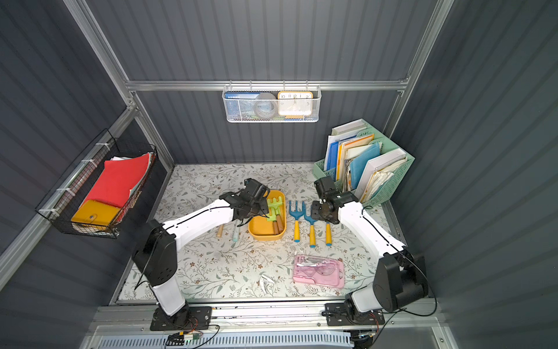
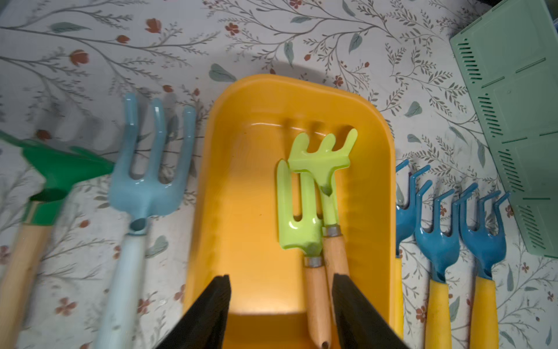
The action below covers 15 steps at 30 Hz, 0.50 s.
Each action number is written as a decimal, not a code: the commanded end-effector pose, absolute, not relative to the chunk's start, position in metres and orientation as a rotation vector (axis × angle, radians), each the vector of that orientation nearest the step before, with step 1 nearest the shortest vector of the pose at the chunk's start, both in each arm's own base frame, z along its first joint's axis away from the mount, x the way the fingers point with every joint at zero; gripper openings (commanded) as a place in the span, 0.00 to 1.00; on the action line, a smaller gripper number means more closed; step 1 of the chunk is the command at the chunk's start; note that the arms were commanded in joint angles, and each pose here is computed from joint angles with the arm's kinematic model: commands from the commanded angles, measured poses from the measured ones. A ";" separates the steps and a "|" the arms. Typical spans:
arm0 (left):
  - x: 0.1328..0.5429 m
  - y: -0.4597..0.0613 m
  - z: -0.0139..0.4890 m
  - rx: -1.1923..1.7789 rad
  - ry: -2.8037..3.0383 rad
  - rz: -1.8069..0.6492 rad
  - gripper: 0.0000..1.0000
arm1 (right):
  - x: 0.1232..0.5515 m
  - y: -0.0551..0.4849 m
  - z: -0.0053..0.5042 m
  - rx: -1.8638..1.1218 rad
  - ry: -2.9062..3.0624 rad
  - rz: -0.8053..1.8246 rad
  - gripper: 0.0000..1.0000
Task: Take the hand rake out of the storage box
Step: Place the rake at the center of the board.
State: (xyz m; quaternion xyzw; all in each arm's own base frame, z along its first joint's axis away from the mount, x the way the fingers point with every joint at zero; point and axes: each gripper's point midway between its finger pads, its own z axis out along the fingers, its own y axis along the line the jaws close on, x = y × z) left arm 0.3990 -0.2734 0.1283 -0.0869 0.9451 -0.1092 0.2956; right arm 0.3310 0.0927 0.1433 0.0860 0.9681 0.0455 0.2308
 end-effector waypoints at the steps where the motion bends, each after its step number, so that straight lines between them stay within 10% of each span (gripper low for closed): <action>1: 0.404 -0.303 0.121 -0.273 2.519 -0.347 0.57 | 0.325 0.090 0.145 0.327 2.623 0.139 0.44; 15: 0.402 -0.321 0.062 -0.282 2.625 -0.295 0.46 | 0.315 0.095 0.145 0.302 2.611 0.196 0.45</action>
